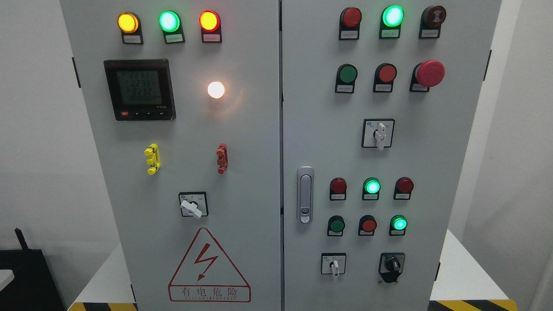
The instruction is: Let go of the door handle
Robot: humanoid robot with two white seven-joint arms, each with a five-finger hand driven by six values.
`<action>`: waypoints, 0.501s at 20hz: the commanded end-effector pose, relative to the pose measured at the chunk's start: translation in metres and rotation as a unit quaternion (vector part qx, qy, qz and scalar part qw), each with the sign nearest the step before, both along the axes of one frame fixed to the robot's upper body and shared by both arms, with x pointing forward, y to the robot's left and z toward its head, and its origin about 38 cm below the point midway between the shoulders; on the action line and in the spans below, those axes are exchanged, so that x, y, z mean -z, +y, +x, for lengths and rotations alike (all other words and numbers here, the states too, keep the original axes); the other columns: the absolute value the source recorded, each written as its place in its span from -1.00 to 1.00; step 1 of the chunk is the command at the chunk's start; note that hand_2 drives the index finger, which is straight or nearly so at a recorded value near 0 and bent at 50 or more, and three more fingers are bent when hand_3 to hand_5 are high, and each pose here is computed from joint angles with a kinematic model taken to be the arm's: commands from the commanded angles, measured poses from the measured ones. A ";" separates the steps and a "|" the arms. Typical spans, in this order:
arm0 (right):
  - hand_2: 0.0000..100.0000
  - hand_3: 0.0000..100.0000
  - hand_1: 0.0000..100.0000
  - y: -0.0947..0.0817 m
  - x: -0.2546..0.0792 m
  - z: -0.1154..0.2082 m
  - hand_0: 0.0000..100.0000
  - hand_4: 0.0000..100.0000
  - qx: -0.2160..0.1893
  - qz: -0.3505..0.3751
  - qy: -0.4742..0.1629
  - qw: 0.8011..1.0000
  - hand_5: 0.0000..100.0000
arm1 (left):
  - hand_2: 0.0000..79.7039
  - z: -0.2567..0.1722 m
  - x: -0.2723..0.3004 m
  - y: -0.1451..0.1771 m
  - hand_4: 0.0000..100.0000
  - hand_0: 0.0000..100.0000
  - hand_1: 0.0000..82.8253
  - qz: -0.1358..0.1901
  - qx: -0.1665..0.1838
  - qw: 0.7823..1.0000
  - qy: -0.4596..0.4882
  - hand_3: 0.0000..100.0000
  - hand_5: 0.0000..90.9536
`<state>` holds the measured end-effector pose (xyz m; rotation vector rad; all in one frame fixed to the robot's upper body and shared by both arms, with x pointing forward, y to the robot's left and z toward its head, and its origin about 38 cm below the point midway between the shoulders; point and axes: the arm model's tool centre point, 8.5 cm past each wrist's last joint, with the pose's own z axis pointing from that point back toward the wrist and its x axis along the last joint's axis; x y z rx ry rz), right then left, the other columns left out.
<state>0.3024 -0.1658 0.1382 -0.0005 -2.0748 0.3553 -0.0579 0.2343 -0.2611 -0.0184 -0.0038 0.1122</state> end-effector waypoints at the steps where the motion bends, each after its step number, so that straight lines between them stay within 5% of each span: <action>1: -1.00 0.59 -0.35 0.032 -0.048 0.014 -0.15 0.56 0.107 -0.149 -0.162 0.969 0.67 | -1.00 -0.007 -0.001 0.000 -1.00 -0.76 -0.06 -0.001 0.007 1.000 0.010 -1.00 -1.00; 5: -1.00 0.81 -0.16 0.061 -0.078 0.025 -0.27 0.74 0.217 -0.258 -0.245 0.909 0.91 | -1.00 -0.007 -0.001 0.000 -1.00 -0.76 -0.06 -0.001 0.007 1.000 0.010 -1.00 -1.00; 10: -1.00 1.00 -0.08 0.101 -0.094 0.037 -0.33 0.89 0.268 -0.307 -0.237 0.882 1.00 | -1.00 -0.007 -0.001 0.000 -1.00 -0.76 -0.06 -0.001 0.007 1.000 0.010 -1.00 -1.00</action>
